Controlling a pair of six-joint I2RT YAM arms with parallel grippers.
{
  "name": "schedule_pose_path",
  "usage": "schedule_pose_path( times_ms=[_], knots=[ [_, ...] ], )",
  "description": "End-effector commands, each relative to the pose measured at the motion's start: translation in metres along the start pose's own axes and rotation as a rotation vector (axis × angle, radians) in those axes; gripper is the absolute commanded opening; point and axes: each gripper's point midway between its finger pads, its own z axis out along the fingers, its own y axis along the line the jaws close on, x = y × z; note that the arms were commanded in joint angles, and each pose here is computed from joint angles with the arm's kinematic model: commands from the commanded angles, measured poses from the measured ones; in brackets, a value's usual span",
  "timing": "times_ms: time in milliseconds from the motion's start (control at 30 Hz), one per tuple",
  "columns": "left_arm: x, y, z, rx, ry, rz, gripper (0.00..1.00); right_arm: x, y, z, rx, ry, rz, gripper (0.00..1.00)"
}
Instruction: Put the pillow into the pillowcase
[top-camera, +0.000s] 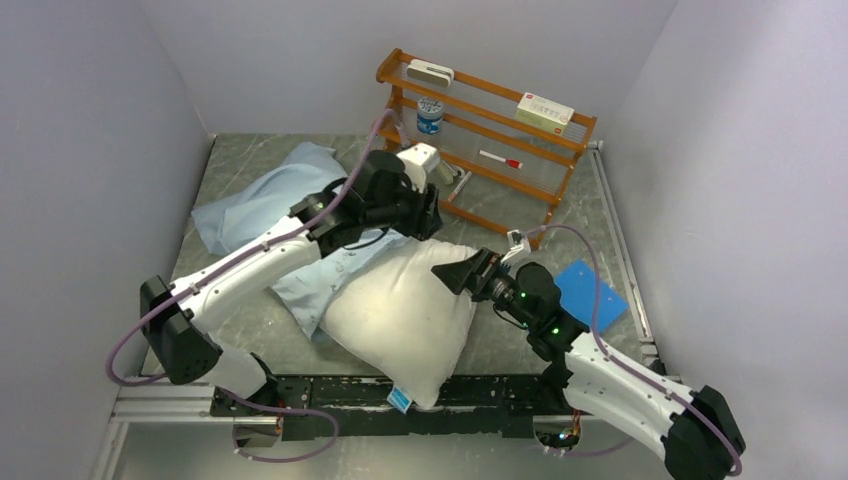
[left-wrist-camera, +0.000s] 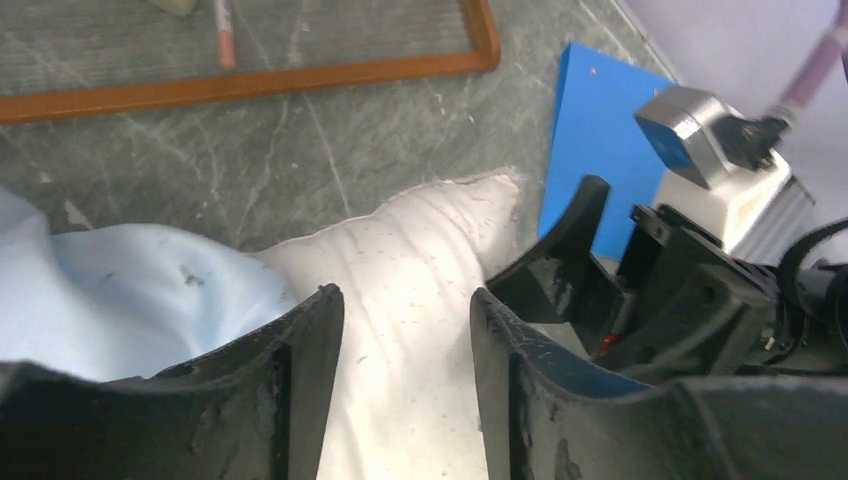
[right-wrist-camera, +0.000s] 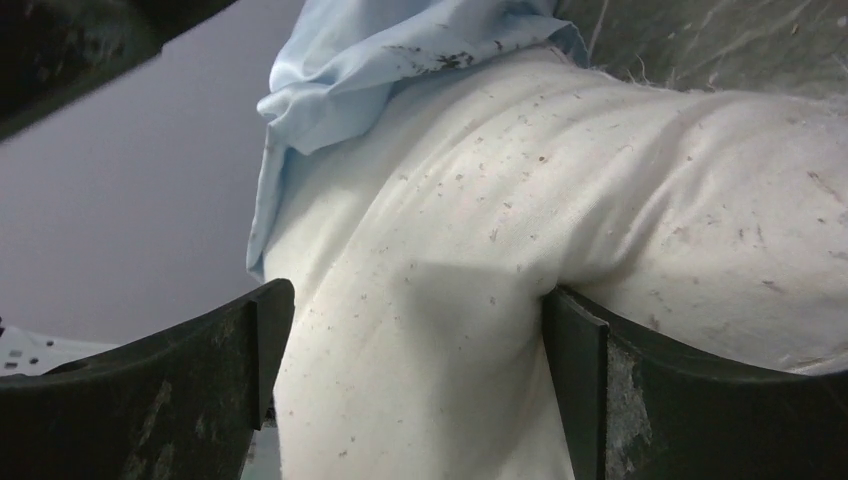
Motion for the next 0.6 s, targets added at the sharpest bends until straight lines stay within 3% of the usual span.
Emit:
schedule_pose_path(
  times_ms=[0, 367, 567],
  knots=[
    [-0.017, 0.018, -0.021, 0.033, -0.052, -0.082, 0.56, 0.0, 0.011, -0.01, -0.031, 0.027, -0.125, 0.95],
    [0.012, 0.11, -0.061, -0.127, -0.035, -0.252, 0.61, -0.046, 0.074, 0.002, -0.102, -0.023, -0.401, 0.96],
    [0.053, 0.153, -0.08, -0.276, 0.014, -0.3, 0.67, -0.021, 0.113, 0.018, -0.246, 0.129, -0.555, 0.98]
  ],
)
